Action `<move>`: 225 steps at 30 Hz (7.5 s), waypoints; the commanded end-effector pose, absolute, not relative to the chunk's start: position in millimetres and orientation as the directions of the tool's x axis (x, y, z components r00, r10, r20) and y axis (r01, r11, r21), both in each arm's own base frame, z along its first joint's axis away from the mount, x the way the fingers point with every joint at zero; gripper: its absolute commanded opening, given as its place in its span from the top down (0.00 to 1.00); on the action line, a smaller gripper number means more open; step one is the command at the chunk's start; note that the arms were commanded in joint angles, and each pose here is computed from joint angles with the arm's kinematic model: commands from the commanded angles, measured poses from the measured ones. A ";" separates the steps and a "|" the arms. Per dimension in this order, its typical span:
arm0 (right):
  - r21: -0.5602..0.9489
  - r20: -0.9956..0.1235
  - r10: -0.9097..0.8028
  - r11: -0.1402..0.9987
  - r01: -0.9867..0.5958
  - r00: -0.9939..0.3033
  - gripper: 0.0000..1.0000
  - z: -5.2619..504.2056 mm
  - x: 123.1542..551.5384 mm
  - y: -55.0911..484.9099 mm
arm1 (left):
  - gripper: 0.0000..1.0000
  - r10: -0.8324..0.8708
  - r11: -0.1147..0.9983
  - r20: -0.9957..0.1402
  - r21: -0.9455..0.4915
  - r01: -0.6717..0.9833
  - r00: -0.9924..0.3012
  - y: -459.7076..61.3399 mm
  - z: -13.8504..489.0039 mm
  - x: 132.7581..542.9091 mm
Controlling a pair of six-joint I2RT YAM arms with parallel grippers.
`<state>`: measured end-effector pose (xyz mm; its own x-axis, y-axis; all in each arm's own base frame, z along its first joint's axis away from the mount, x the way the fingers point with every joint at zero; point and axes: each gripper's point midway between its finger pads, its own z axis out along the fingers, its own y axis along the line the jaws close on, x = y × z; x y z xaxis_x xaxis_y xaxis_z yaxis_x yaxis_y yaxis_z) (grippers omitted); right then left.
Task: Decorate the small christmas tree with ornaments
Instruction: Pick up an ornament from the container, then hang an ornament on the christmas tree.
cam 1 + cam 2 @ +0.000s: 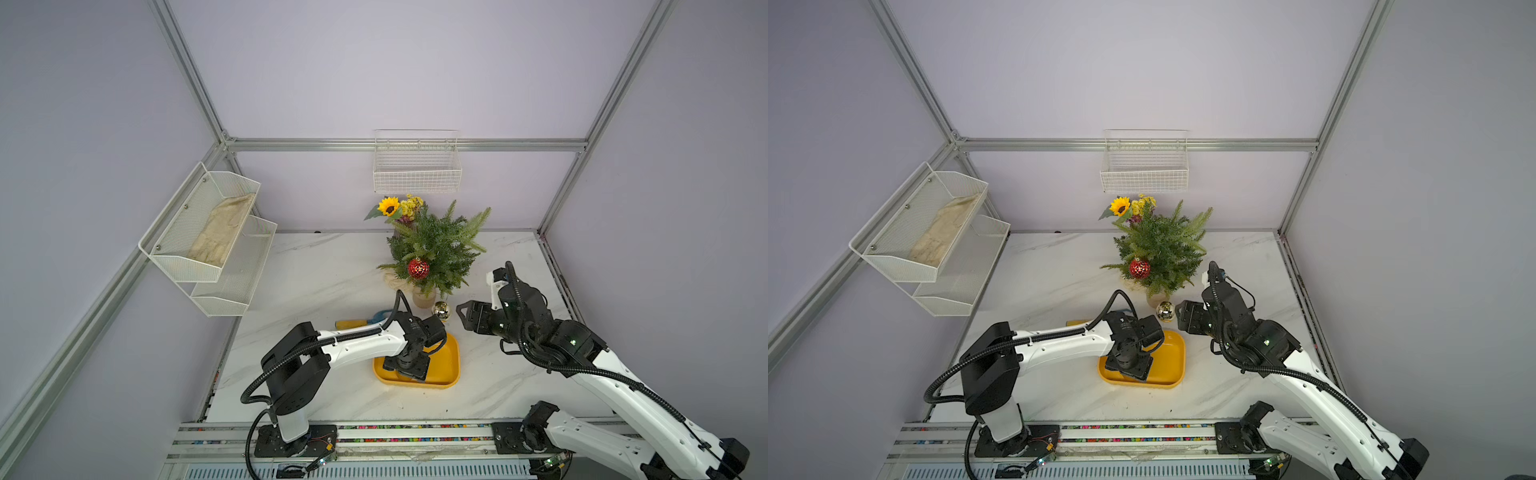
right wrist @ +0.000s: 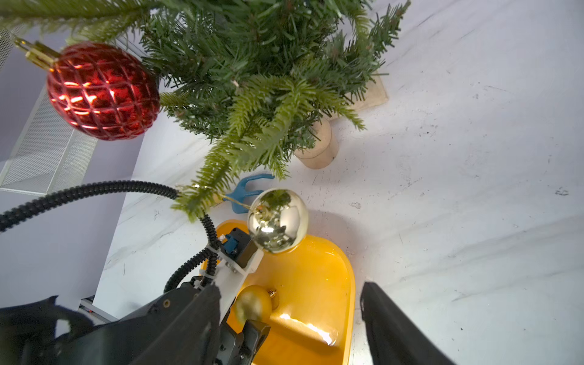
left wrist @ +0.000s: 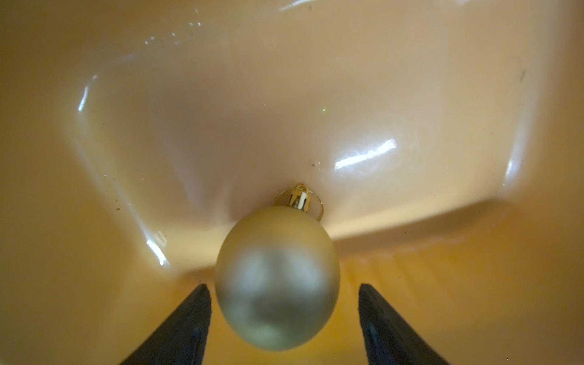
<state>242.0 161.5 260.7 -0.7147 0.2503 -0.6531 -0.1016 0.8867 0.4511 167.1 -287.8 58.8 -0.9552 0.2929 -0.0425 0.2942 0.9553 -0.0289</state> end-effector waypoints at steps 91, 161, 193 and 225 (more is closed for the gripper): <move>0.499 -0.728 0.287 0.845 -0.194 -0.623 0.27 319.6 250.3 168.7 | 0.51 0.136 0.826 -0.898 -0.130 0.548 -0.418 -207.9 477.2 354.0; 0.508 -0.720 0.285 0.838 -0.200 -0.633 0.27 317.0 247.3 170.4 | 0.55 0.158 0.852 -0.812 -0.175 0.493 -0.562 -206.6 399.7 369.9; 0.510 -0.715 0.290 0.839 -0.191 -0.636 0.27 313.8 246.1 168.4 | 0.58 0.137 0.865 -0.803 -0.189 0.466 -0.580 -203.7 390.6 387.1; 0.510 -0.715 0.290 0.838 -0.191 -0.636 0.27 315.4 245.9 168.3 | 0.58 0.138 0.850 -0.763 -0.236 0.470 -0.632 -212.0 363.6 389.4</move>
